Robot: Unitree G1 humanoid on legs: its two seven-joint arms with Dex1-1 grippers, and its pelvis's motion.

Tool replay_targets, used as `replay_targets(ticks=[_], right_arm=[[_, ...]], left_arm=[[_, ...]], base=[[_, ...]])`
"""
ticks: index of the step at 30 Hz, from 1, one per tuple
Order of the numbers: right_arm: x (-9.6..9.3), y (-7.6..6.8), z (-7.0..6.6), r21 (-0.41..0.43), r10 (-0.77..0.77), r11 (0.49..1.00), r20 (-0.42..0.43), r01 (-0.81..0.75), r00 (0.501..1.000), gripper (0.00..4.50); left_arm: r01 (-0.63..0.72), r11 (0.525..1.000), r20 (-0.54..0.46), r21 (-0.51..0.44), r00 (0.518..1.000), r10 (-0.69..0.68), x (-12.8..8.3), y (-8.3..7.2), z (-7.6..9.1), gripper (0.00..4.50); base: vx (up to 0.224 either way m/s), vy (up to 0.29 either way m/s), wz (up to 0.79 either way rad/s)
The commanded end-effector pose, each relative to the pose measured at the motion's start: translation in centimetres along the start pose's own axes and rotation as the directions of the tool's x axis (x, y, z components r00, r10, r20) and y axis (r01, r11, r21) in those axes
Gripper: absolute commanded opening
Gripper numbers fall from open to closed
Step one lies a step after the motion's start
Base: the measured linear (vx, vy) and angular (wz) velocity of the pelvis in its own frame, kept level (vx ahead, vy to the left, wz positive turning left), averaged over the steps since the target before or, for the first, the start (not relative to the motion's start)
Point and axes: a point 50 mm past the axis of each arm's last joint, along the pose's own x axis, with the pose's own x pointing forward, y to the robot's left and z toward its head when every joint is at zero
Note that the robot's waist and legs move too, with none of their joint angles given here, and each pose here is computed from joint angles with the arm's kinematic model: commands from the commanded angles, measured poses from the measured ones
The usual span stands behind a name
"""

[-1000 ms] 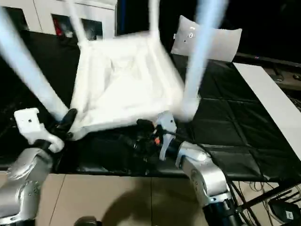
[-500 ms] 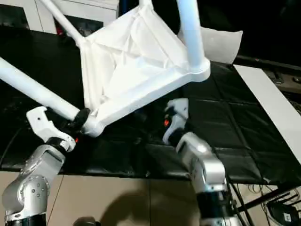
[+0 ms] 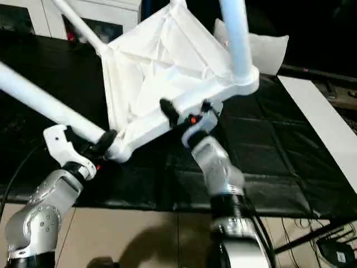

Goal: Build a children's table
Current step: Flip table

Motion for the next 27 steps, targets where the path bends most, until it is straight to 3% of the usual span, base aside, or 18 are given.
replay_targets(ticks=[1,6,16,27], right_arm=[[1.1,0.5,0.8,0.083,0.003,0.997,0.070,-0.009,0.998,4.50],[1.8,0.8,1.0,0.214,0.015,0.976,0.115,-0.040,0.993,4.02],[2.1,1.4,1.2,0.275,0.103,0.951,0.159,-0.144,0.982,3.15],[1.9,1.1,1.2,0.279,0.090,0.950,0.179,-0.138,0.980,2.25]], left_arm=[[0.159,0.987,-0.109,-0.037,0.981,-0.162,0.7,-2.5,-1.7,2.02],[0.173,0.985,-0.121,-0.013,0.977,-0.174,0.7,-2.5,-1.7,2.02],[0.194,0.978,-0.160,0.070,0.970,-0.181,0.9,-2.2,-1.7,2.02],[0.204,0.973,-0.178,0.104,0.967,-0.184,1.0,-1.9,-1.4,2.02]], base=[[0.000,0.000,0.00],[0.000,0.000,0.00],[0.000,0.000,0.00],[0.000,0.000,0.00]])
